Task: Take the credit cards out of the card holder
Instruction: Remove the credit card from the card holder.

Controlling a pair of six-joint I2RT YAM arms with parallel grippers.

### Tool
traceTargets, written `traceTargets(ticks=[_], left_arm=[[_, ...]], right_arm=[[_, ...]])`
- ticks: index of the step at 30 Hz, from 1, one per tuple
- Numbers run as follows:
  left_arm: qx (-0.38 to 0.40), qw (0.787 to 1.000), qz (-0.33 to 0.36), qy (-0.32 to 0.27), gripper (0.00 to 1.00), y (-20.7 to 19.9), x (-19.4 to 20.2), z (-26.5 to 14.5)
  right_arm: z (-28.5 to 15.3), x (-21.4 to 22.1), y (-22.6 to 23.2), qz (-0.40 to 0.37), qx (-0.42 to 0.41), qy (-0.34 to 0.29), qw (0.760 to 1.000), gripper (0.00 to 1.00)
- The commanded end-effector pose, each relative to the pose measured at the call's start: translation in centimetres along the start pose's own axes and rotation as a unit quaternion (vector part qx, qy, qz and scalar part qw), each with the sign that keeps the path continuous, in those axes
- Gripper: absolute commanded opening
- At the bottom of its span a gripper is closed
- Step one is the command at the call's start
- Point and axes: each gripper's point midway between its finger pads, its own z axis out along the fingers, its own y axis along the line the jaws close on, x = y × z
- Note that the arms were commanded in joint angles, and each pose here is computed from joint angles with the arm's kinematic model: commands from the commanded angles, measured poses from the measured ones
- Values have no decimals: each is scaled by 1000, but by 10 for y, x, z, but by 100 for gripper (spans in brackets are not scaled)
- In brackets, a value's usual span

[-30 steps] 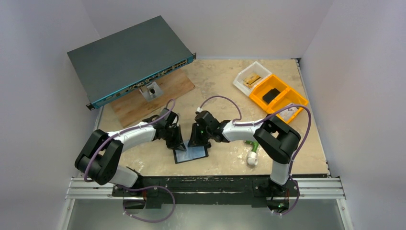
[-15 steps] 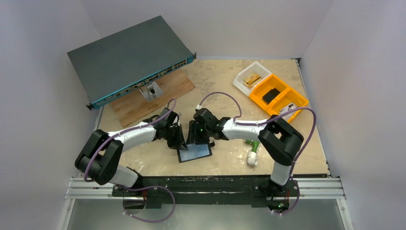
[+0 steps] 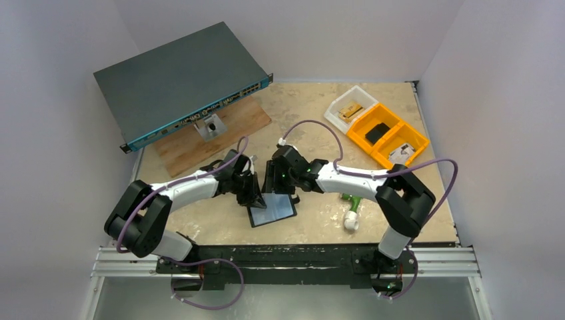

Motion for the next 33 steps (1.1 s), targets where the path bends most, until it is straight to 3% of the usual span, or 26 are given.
traceTargets(ticks=[1, 19, 33], left_arm=[[45, 999, 16, -12, 0, -28, -11, -4], [91, 996, 14, 20, 5, -79, -25, 20], [39, 999, 22, 8, 7, -73, -36, 16]], right_arm=[[-20, -17, 3, 10, 5, -43, 999, 51], [-49, -30, -31, 27, 44, -84, 995, 51], [-59, -34, -43, 7, 58, -98, 993, 51]])
